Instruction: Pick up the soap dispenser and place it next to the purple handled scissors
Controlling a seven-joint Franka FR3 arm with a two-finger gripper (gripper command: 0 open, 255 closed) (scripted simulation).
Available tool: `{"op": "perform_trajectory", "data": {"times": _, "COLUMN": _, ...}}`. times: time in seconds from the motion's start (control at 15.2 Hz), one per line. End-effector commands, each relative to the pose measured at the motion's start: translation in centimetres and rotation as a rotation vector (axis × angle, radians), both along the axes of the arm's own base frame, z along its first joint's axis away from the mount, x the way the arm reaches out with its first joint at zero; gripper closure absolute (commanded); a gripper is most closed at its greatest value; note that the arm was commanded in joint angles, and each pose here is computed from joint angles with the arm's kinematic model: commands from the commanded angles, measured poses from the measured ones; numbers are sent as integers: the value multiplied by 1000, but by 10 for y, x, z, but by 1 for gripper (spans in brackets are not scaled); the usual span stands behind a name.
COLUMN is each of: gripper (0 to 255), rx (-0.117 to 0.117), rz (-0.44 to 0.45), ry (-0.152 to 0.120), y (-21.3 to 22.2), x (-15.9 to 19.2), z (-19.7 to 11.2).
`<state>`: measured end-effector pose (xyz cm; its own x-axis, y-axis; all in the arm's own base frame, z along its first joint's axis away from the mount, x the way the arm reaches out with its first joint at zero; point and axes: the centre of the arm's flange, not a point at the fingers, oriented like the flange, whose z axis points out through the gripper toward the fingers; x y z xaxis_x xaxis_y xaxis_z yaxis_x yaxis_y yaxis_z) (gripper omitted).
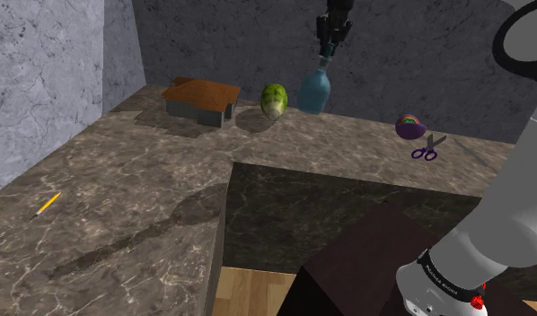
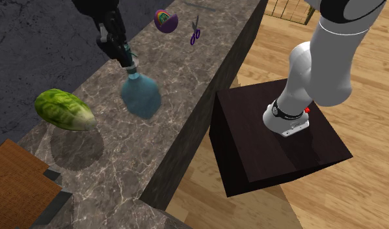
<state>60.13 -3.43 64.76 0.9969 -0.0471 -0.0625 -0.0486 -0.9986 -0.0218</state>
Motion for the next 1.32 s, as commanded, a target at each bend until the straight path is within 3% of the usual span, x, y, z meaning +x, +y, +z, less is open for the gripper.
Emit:
{"op": "perform_trajectory", "data": {"times": 0.0, "gripper": 255, "rx": 0, "rz": 1, "ry": 0, "y": -18, "x": -17, "z": 5}}
{"op": "perform_trajectory", "data": {"times": 1.25, "gripper": 255, "rx": 0, "rz": 1, "ry": 0, "y": -217, "x": -167, "z": 34}}
